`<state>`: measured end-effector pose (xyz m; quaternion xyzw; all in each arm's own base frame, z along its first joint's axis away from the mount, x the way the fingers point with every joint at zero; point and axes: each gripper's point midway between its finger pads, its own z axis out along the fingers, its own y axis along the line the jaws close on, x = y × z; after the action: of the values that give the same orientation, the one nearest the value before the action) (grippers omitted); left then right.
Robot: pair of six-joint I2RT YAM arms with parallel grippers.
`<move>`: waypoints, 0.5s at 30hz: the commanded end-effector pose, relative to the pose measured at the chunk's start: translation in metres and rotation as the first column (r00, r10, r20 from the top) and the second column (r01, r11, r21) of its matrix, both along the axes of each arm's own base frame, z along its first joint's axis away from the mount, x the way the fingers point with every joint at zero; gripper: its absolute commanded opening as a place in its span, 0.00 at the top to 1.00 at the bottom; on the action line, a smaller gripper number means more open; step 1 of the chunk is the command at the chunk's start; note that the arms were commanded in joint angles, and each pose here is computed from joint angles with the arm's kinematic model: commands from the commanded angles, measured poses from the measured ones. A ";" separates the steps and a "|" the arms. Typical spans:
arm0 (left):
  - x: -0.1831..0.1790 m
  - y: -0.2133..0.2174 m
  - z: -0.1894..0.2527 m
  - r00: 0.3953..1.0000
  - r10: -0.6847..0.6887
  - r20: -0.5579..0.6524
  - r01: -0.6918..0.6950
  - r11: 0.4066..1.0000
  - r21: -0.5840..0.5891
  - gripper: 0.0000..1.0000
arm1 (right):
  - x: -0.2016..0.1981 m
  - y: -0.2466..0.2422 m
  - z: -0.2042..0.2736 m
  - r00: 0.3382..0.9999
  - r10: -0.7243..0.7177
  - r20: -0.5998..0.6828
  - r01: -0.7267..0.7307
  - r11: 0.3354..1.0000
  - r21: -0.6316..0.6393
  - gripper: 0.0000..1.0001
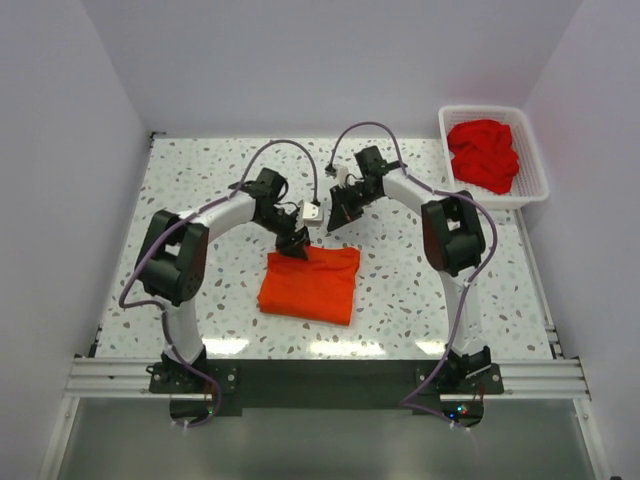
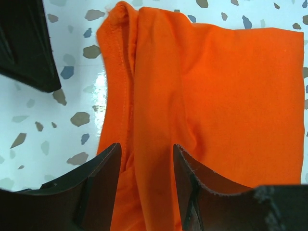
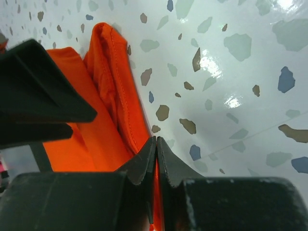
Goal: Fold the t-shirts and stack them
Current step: Fold the tshirt
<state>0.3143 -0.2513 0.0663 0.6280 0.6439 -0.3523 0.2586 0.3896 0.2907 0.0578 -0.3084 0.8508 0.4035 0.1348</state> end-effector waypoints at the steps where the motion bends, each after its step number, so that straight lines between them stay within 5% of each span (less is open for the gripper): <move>1: 0.003 -0.017 0.014 0.999 -0.037 0.023 0.038 0.998 -0.058 0.48 | 0.011 0.020 0.023 0.999 -0.045 -0.017 0.047 0.995 0.083 0.93; 8: -0.006 -0.018 -0.005 0.998 -0.065 -0.022 0.065 0.998 -0.026 0.54 | 0.002 0.024 0.013 0.996 -0.044 -0.075 0.050 0.995 0.090 0.94; 15: -0.004 -0.019 -0.005 0.998 -0.063 -0.007 0.062 0.998 -0.014 0.80 | -0.012 0.034 0.012 0.994 0.000 -0.107 0.012 0.994 0.110 0.94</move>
<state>0.3026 -0.2605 0.0454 0.6318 0.6441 -0.3679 0.2250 0.3832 0.3116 0.0607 -0.2686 0.8502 0.4389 0.1111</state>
